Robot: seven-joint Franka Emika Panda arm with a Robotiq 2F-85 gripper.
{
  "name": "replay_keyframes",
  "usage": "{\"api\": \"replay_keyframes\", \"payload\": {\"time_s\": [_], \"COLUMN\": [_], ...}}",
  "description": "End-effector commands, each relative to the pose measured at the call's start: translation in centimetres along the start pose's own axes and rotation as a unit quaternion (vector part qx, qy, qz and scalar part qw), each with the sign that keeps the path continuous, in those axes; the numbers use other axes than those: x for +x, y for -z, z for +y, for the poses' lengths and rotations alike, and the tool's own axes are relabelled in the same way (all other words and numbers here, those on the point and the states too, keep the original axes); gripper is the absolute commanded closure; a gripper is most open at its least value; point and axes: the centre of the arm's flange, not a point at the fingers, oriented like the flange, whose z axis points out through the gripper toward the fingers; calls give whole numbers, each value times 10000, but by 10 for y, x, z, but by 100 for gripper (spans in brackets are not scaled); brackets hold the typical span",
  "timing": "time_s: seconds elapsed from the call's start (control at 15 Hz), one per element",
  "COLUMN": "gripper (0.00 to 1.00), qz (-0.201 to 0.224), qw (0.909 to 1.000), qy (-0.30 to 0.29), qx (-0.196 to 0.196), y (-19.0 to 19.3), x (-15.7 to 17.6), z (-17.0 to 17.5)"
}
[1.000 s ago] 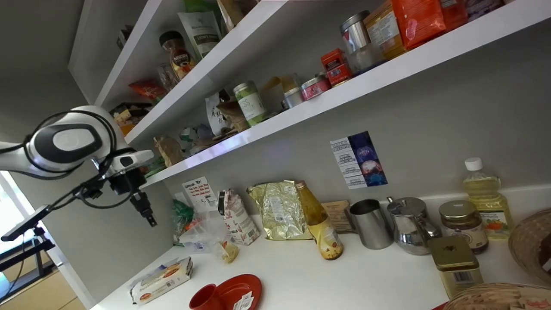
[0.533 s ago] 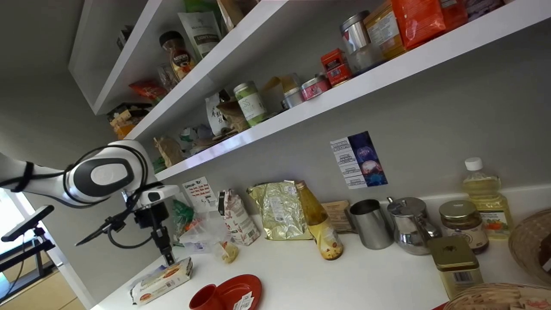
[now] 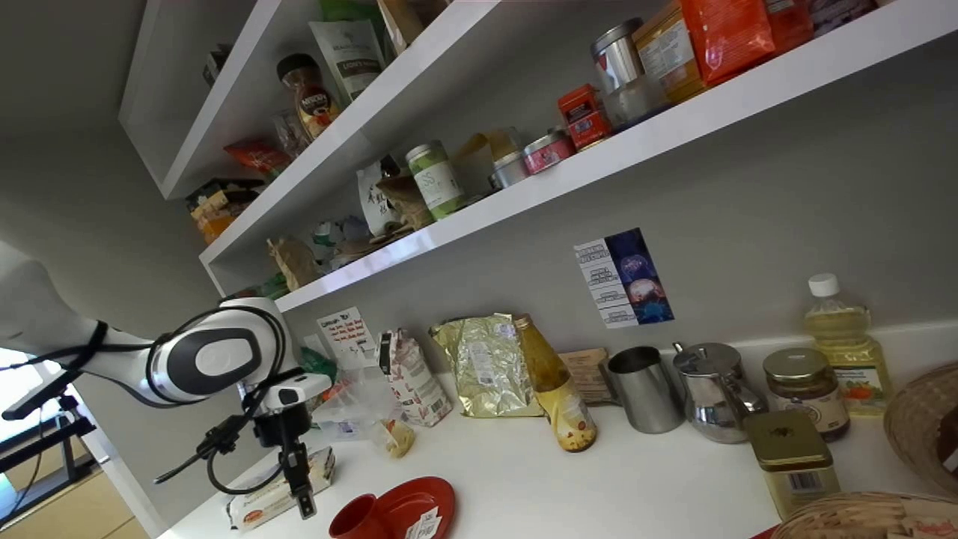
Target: Shift the cup to the counter
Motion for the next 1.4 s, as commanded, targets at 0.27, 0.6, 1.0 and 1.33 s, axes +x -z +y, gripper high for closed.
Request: {"api": "replay_keyframes", "payload": {"time_s": [0.27,0.6,1.0,1.33], "gripper": [0,0,0,0], "qz": [346,449,338,259], "qw": [9964,9933,9931,9938], "qy": [-767,-1046,-1051,-949], "qx": [-58,-218,-391,-515], "y": [-16,-27,-46,-60], "x": [15,26,23,20], "z": [-34,-39,-47,-51]}}
